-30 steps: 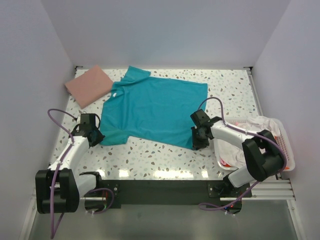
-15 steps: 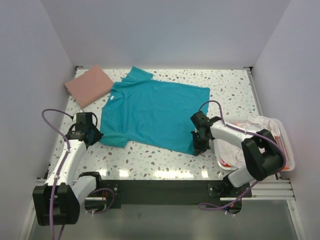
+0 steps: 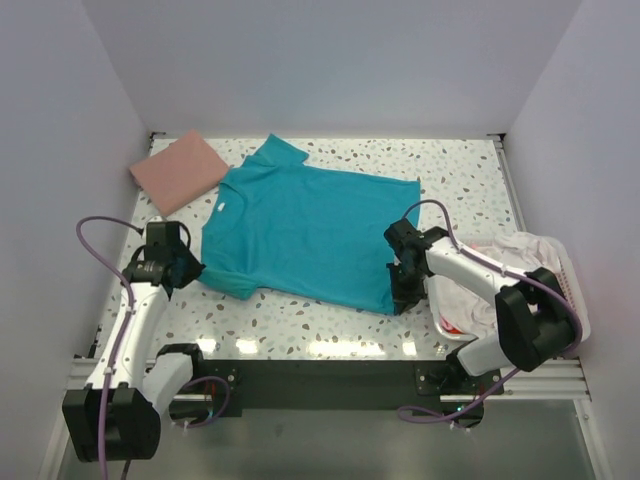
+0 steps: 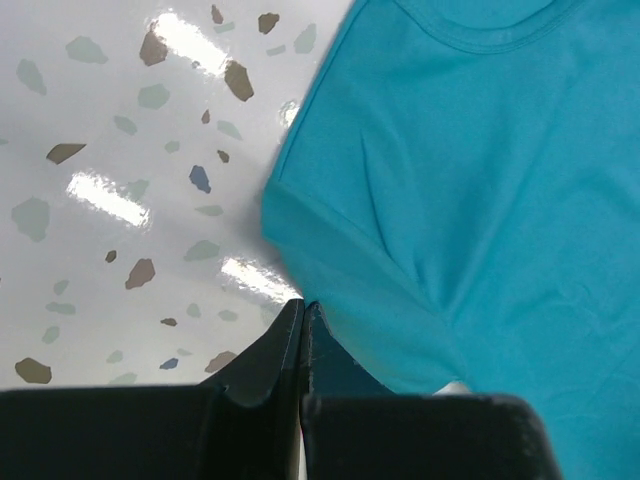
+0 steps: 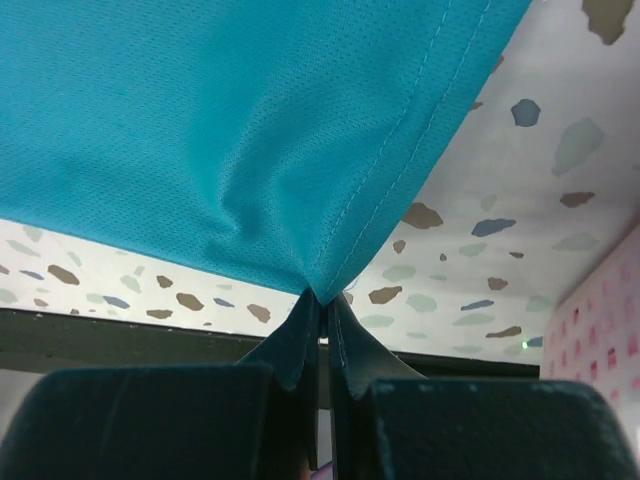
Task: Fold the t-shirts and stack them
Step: Fold the tshirt
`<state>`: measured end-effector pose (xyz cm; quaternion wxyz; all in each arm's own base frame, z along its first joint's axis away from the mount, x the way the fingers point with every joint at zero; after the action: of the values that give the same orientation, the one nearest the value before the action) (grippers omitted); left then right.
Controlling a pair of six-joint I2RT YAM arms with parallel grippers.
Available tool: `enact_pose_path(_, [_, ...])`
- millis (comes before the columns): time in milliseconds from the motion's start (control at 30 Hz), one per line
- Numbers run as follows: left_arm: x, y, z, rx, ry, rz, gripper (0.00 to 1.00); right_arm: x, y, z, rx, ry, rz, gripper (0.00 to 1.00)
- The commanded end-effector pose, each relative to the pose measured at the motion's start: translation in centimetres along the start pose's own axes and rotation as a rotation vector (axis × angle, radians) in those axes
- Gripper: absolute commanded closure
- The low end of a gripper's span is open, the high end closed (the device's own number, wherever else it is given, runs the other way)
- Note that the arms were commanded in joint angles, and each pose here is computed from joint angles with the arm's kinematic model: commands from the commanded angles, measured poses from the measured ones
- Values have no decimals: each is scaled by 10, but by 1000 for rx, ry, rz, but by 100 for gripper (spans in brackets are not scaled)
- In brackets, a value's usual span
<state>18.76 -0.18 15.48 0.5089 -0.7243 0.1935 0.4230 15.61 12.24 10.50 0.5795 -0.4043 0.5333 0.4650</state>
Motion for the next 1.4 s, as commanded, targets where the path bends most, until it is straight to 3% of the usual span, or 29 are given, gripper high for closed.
enact_pose_path(0, [-4, -28, -13, 2, 60, -67, 100, -25, -3, 2, 7, 35, -23, 100])
enact_pose_path(133, [1, -58, -26, 58, 85, -125, 100, -39, -13, 10, 11, 41, -48, 100])
enact_pose_path(600, [37, -130, -84, 184, 236, -155, 100, -56, -82, 13, 101, 28, -120, 100])
enact_pose_path(967, [66, -176, -137, 315, 304, -170, 100, -50, -128, 29, 93, 36, -122, 100])
enact_pose_path(1367, [95, -201, -160, 358, 303, -158, 100, -54, -155, 31, 139, 58, -152, 100])
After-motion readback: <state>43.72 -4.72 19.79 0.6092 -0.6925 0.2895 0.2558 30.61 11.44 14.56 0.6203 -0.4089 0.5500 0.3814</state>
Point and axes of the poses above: each gripper's point midway between its finger pads, its own x axis out along the fingers, its own z axis along the line the jaws close on, y = z × x, the point moved 7 cm from there along -x, back along the fingers, and after that the axes turned 14 degrees about x, right-handed, at the moved point
